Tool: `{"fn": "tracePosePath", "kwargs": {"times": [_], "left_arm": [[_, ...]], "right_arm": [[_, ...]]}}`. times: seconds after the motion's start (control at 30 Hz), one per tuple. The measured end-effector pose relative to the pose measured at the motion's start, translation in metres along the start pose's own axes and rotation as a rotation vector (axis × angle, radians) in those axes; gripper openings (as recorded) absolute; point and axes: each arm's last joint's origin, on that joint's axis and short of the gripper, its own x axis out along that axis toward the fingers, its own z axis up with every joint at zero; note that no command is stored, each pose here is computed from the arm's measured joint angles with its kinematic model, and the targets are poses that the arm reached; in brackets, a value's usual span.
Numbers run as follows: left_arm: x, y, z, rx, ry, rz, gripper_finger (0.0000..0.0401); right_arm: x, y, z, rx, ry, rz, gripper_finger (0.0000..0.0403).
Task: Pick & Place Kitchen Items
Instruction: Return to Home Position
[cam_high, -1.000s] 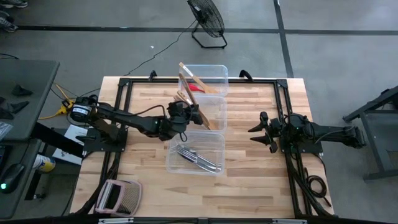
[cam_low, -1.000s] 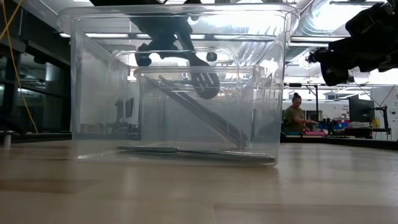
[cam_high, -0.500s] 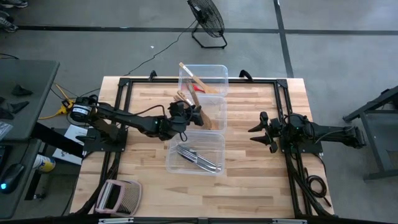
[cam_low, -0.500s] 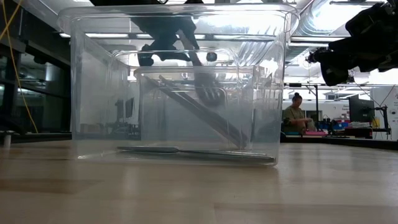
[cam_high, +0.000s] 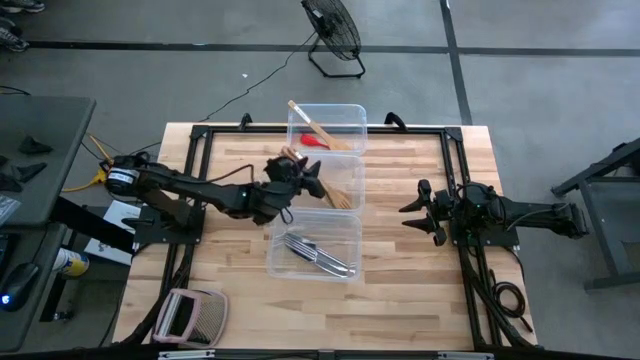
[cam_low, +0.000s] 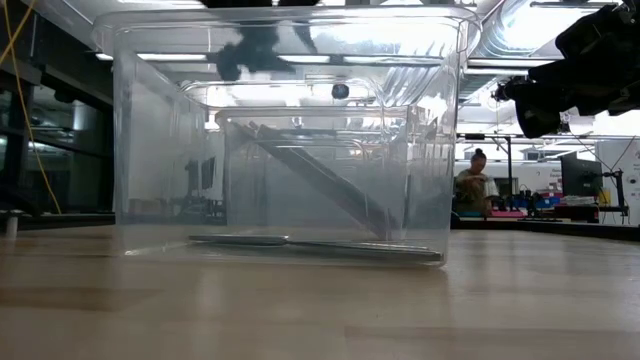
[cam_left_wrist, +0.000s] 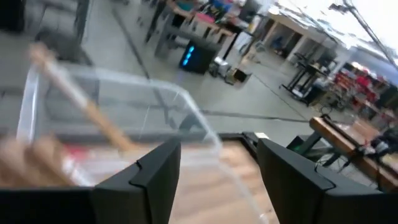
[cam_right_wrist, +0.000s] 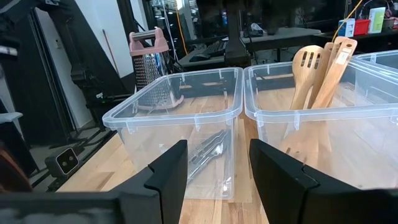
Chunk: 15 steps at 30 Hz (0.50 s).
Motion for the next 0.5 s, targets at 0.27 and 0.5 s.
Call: {"fn": "tracePosePath", "kwargs": {"times": [0.27, 0.5], "left_arm": [[-0.004, -0.015, 0.040, 0.318, -0.025, -0.174, 0.0211], [0.014, -0.006, 0.066, 0.433, -0.016, -0.385, 0.0211]], "right_arm": [[0.000, 0.000, 0.000, 0.000, 0.000, 0.000, 0.0165], [0.000, 0.000, 0.000, 0.000, -0.001, 0.000, 0.0165]]}}
